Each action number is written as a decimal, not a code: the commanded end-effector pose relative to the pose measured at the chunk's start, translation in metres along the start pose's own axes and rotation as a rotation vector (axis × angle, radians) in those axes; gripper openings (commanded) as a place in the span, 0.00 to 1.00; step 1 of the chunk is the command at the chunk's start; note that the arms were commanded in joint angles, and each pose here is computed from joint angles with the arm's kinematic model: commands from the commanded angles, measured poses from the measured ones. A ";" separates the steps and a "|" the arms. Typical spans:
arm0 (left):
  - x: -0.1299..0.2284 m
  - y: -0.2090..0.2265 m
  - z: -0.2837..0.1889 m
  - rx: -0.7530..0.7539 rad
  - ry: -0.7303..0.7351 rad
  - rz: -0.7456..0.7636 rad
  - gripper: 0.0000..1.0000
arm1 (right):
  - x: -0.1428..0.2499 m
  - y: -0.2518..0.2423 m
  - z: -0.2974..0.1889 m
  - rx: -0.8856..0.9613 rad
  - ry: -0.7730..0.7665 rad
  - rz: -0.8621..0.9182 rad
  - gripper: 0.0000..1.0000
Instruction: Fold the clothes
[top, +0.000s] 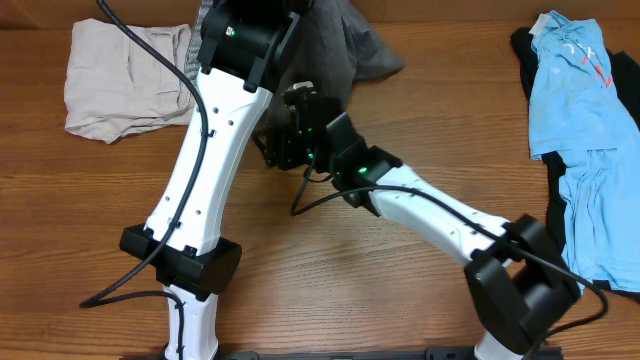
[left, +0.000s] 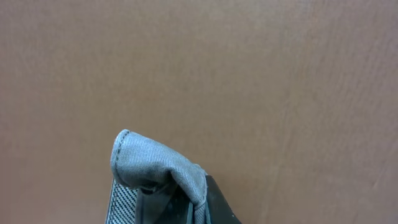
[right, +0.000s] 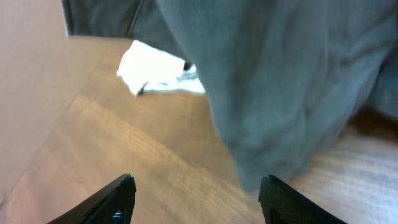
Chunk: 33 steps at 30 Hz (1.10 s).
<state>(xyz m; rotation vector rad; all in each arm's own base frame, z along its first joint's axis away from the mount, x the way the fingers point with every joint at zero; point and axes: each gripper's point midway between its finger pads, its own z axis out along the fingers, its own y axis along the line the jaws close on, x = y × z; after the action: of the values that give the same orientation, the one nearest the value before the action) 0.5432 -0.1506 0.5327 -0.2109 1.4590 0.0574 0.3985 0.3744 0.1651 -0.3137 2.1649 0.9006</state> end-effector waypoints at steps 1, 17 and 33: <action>-0.024 0.001 -0.011 0.010 -0.044 -0.056 0.04 | -0.007 -0.026 0.016 0.101 -0.090 0.022 0.69; -0.021 -0.002 -0.018 0.033 -0.007 -0.030 0.04 | -0.030 -0.077 0.049 0.229 -0.276 0.069 0.17; -0.017 0.048 -0.084 0.030 0.237 0.143 0.04 | -0.197 -0.150 -0.253 0.375 -0.373 0.105 0.04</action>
<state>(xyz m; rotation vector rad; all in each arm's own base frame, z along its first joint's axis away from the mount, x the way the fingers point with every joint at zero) 0.4801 -0.1307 0.5064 -0.0699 1.7507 0.1625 0.4817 0.1110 0.2765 0.2508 2.0774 0.5604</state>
